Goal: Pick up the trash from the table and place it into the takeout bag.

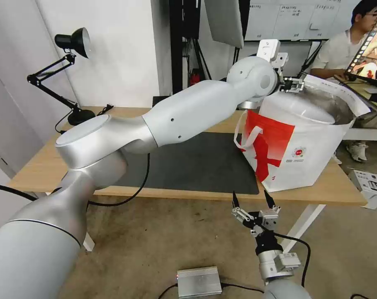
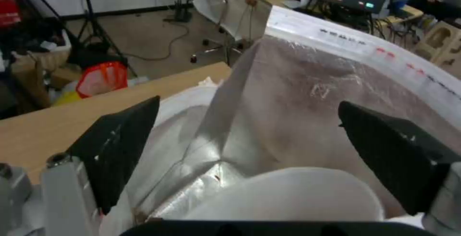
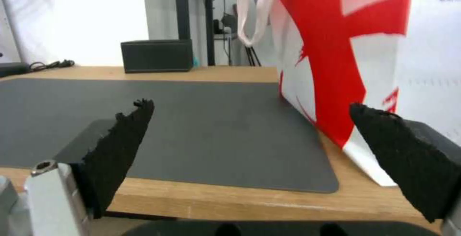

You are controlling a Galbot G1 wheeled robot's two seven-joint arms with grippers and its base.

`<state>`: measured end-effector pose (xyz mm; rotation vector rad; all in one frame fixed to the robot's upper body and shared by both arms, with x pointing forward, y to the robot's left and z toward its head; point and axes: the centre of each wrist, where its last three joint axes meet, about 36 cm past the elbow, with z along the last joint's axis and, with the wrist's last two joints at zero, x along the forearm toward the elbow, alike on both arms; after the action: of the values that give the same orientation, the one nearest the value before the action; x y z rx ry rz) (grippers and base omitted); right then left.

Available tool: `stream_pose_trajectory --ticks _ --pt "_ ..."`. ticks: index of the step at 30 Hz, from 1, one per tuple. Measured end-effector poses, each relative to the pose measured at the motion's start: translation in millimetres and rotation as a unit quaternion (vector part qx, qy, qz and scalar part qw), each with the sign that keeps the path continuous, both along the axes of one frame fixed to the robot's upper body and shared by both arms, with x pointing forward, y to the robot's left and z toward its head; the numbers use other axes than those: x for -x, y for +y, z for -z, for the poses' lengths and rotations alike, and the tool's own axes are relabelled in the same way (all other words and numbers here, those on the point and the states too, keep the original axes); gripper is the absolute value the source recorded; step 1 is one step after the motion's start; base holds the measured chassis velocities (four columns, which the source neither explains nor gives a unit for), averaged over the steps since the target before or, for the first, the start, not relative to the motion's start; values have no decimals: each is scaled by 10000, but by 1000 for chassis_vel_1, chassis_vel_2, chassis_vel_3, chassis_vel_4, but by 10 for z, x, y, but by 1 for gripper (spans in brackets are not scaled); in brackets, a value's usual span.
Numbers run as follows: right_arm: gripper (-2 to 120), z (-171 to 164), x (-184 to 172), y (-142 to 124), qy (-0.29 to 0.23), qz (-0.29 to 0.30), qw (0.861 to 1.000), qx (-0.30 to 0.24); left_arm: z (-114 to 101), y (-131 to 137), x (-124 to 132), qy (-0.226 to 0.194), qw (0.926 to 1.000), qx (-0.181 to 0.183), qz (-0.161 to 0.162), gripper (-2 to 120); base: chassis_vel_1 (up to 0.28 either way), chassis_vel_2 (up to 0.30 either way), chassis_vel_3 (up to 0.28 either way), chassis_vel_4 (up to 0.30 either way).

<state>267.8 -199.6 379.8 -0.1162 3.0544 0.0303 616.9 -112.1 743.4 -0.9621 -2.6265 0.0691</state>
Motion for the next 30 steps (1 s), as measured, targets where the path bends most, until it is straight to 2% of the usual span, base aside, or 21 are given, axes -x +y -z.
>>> stream_pose_trajectory --ticks 9,12,16,19,24,30 --pt "100 0 0 0 0 0 10000 0 -43 31 -24 -71 9999 48 -94 100 0 0 0 0" --pt "100 0 0 0 0 0 10000 0 10 57 -45 -127 9997 67 -177 100 0 0 0 0" --pt "100 0 0 0 0 0 10000 0 142 93 -75 -312 9990 108 -301 100 0 0 0 0" --pt "100 0 0 0 0 0 10000 0 387 119 -107 -812 9959 105 -376 100 0 0 0 0" --pt "100 0 0 0 0 0 10000 0 535 133 -123 -1038 9937 81 -412 100 0 0 0 0" --pt "100 0 0 0 0 0 10000 0 740 190 -201 -1548 9866 3 -518 100 0 0 0 0"
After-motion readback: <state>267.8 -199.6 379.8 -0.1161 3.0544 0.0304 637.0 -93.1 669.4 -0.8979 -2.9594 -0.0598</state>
